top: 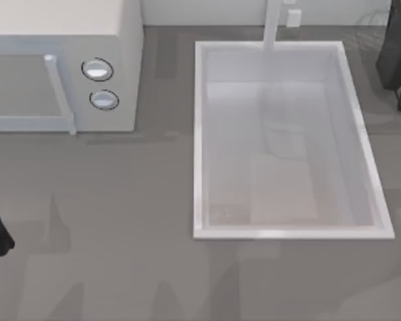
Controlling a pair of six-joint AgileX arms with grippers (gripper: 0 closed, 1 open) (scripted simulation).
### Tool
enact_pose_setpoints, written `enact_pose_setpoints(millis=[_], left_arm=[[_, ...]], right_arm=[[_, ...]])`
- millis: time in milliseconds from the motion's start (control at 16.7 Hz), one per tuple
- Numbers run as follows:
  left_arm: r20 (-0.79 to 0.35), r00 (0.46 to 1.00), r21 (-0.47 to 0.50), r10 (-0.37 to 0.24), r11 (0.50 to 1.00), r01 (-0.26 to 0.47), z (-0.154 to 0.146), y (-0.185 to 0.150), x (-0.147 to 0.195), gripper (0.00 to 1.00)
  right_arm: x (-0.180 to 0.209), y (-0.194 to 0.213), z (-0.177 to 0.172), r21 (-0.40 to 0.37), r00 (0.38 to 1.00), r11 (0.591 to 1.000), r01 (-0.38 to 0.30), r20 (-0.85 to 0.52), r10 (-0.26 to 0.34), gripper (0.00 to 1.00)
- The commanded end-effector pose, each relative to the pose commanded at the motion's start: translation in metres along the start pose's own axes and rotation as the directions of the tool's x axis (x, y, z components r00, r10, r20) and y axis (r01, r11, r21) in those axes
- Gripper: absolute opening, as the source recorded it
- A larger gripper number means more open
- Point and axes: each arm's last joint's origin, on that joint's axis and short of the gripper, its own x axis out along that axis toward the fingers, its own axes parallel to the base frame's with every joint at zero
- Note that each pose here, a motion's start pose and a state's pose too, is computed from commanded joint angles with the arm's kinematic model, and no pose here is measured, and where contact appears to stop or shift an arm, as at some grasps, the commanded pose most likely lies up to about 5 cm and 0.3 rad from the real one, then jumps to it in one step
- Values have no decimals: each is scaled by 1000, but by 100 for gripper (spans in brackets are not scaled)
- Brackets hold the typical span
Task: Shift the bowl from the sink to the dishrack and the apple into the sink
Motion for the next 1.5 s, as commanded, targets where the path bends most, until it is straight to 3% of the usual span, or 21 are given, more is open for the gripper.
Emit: enact_pose_setpoints(millis=[300, 600, 1140, 1380, 1500], left_arm=[[0, 1000, 0, 0, 1000, 0, 0, 0, 0, 100], [0, 1000, 0, 0, 1000, 0, 0, 0, 0, 100], [0, 1000, 0, 0, 1000, 0, 0, 0, 0, 100], [0, 1000, 0, 0, 1000, 0, 0, 0, 0, 100], [0, 1000, 0, 0, 1000, 0, 0, 0, 0, 100]], right_arm=[[17, -12, 18, 2, 993, 999, -33, -117, 33, 100], [18, -10, 18, -2, 993, 999, -33, -116, 33, 100], [89, -9, 10, 1, 994, 1000, -30, -109, 30, 100], [94, -9, 9, 2, 993, 999, -33, -117, 33, 100], [94, -9, 9, 2, 993, 999, -33, -117, 33, 85]])
